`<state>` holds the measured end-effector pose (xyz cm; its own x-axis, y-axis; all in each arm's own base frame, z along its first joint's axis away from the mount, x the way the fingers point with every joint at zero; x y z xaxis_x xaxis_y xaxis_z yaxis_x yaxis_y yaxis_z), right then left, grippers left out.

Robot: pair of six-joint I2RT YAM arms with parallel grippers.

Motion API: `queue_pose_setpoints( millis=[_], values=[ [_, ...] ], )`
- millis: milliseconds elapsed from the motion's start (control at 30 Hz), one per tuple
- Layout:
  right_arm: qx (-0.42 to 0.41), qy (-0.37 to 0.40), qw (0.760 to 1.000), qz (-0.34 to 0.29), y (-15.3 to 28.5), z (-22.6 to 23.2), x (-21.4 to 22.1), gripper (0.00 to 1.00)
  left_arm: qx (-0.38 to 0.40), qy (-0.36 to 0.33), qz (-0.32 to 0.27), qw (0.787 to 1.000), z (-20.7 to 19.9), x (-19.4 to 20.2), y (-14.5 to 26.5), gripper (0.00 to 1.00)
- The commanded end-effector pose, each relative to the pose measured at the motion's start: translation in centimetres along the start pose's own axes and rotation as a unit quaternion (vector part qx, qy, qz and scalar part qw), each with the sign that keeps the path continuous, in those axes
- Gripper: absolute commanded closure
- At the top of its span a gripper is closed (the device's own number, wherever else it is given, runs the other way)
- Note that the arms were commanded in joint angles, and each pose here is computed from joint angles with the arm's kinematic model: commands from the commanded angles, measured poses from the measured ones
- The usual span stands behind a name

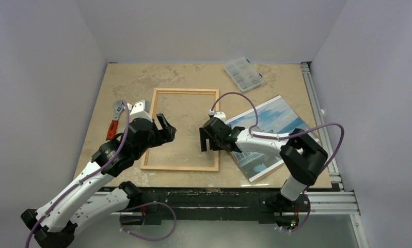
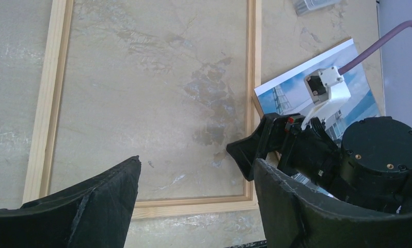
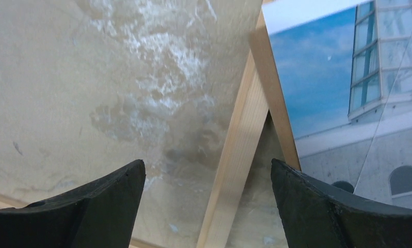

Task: Put the photo into the frame
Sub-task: Adjust the photo frame item at the center of the board.

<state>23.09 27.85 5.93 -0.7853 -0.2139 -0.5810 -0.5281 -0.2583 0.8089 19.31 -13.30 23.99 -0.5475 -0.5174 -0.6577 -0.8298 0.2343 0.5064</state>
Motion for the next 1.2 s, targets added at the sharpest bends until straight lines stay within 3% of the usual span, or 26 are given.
queue_pose_setpoints(
  millis=[0, 400, 767, 933, 1167],
  values=[
    [0.047, -0.026, 0.996, -0.071, -0.2, -0.5, -5.0, 0.10, 0.008, -0.005, -0.010, 1.000, -0.2, -0.4, 0.1, 0.22],
    [0.062, -0.085, 0.991, -0.080, -3.2, -4.4, -9.5, 0.09, 0.002, -0.007, -0.003, 1.000, 0.3, 0.1, -0.4, 0.21],
    [0.017, -0.076, 0.993, -0.085, -2.4, -3.3, -13.0, 0.08, 0.008, -0.008, 0.009, 1.000, 0.0, 0.5, -0.6, 0.19],
    [-0.029, -0.102, 0.992, -0.071, -0.6, -3.9, -12.2, 0.08, 0.021, -0.011, 0.040, 0.999, -0.7, 1.6, -1.4, 0.17],
    [-0.050, -0.150, 0.987, -0.006, 1.5, -7.6, -7.2, 0.08, 0.086, 0.018, 0.106, 0.990, -3.4, 4.6, -3.8, 0.16]
  ],
)
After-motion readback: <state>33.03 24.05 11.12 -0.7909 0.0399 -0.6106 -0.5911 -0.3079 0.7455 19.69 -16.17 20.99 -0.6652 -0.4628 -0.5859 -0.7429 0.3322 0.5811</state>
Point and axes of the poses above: each gripper's point midway between its finger pads, its own y axis back along the fingers, its own z axis along the line the jaws close on, x = y × z, the point moved 3 cm from there along y, back along the fingers, and after that the axes turned 9 degrees about y, right-handed, at the moved point
